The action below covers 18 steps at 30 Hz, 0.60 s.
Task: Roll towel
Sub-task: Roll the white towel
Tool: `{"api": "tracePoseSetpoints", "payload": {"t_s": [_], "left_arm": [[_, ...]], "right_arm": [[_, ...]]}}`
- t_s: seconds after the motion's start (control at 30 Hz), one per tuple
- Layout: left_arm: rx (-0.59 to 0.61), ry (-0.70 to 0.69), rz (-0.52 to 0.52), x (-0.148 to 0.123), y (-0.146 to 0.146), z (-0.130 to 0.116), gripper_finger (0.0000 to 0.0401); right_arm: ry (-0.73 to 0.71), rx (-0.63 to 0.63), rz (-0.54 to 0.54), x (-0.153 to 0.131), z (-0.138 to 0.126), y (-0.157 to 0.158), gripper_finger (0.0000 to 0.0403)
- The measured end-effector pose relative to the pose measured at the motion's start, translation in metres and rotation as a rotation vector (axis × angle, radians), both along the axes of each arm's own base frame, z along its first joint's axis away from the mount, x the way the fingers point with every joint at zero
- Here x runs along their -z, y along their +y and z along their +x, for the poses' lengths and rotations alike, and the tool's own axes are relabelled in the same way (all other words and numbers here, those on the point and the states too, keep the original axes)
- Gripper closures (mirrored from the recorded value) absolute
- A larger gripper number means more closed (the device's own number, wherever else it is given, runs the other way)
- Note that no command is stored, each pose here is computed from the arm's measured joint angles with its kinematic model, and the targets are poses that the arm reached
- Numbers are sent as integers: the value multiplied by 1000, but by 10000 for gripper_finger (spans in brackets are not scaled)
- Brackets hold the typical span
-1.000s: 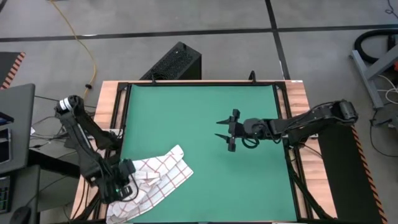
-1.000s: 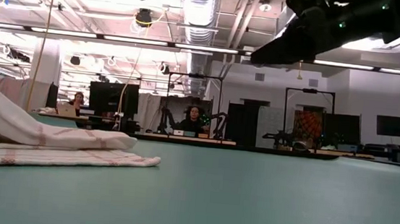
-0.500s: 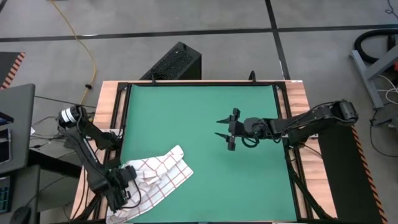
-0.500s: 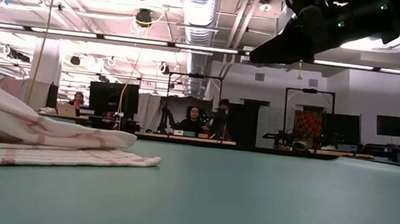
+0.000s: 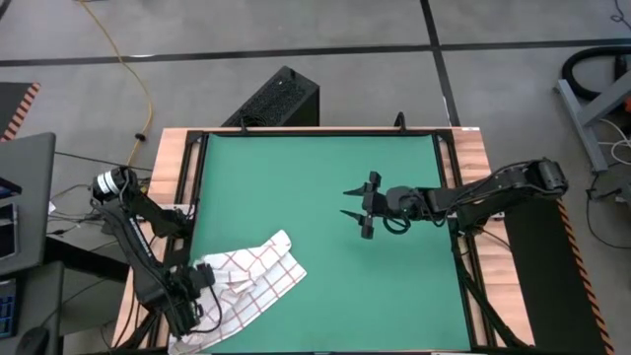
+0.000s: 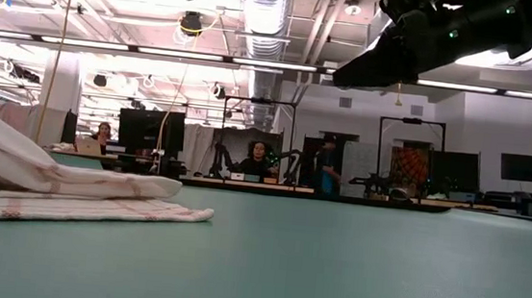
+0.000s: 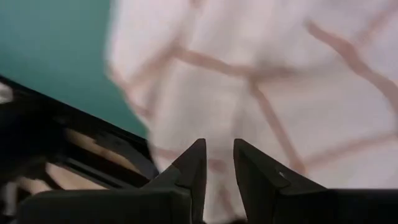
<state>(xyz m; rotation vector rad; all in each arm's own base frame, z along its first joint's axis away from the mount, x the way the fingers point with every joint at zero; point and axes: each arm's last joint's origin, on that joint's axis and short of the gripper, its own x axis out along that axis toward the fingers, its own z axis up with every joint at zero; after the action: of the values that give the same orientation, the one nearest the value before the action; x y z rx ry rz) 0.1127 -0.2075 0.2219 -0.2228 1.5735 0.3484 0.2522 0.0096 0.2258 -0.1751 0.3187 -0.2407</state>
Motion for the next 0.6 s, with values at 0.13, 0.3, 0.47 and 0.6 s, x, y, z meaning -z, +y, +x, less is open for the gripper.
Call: {"api": "tracePoseSetpoints", "payload": {"t_s": [0.13,0.3,0.47,0.6], "left_arm": [[18,-14,8,-12,-5,-6,330],[-13,-1,82,-26,-4,-17,330],[-28,-5,72,-24,-8,-24,330],[-67,-44,88,-22,-11,-27,330]], "right_arm": [[2,0,0,0,0,0,138],[2,0,7,0,0,0,138],[15,0,7,2,-1,0,138],[26,3,6,3,-1,0,138]]}}
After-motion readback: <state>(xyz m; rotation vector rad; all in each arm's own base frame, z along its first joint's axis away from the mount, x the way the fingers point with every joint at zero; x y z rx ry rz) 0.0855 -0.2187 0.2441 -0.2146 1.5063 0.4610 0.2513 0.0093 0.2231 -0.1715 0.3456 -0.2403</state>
